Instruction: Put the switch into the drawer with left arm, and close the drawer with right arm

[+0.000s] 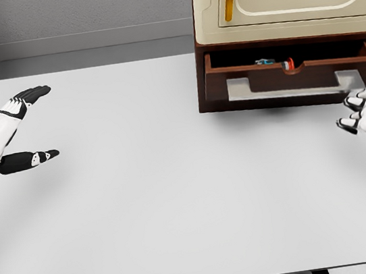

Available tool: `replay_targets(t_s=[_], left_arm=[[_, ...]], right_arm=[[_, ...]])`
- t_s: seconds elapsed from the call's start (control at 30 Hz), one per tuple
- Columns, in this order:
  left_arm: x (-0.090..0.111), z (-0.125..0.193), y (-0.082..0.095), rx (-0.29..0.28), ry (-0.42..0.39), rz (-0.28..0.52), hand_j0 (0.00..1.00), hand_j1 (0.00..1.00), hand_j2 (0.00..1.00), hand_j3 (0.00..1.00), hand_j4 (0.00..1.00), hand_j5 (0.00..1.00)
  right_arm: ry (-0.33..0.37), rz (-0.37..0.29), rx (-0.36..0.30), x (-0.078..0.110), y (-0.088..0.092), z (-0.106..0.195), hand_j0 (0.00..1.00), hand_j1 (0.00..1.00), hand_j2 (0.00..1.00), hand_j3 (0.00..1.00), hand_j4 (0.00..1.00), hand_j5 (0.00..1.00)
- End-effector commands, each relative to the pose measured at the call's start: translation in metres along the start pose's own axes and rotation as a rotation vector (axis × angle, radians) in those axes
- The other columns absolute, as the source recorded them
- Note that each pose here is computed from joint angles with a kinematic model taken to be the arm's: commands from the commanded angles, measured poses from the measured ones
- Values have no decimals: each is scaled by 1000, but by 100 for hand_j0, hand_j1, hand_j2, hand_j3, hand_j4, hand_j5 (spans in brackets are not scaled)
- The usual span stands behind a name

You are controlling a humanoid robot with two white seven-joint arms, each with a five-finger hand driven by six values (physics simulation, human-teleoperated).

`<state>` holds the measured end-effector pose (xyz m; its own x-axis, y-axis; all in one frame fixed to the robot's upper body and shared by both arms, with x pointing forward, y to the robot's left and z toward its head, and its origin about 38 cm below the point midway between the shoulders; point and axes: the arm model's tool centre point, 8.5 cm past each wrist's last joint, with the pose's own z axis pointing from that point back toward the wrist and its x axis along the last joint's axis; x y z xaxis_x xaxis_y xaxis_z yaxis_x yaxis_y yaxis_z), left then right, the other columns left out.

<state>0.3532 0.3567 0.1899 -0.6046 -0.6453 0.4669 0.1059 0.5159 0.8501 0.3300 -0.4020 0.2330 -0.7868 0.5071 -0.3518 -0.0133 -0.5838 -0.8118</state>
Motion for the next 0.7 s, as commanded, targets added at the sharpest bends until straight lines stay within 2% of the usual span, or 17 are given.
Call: replay_targets(t_s=[0.0,0.1,0.2,0.3,0.43,0.67], left_arm=[[0,0,1,4,-1,6,100,100,100,100,100,100],[0,0,1,4,-1,6,100,100,100,100,100,100],[0,0,1,4,-1,6,100,100,100,100,100,100],[0,0,1,4,-1,6,100,100,100,100,100,100],[0,0,1,4,-1,6,100,100,100,100,100,100],[0,0,1,4,-1,6,100,100,100,100,100,100]], right_arm=[[73,-201,-322,-29,-49,17,28,28,28,28,28,28],[107,-198,-344,-39,-51,19,29,29,29,29,29,29],[125,-204,-332,-44,-46,21,29,29,29,29,29,29],[111,-198,-297,-40,-42,22,29,29,29,29,29,29],[94,-211,-220,-33,-26,25,25,25,25,25,25,25],[84,-216,-181,-30,-21,29,23,23,23,23,23,23]])
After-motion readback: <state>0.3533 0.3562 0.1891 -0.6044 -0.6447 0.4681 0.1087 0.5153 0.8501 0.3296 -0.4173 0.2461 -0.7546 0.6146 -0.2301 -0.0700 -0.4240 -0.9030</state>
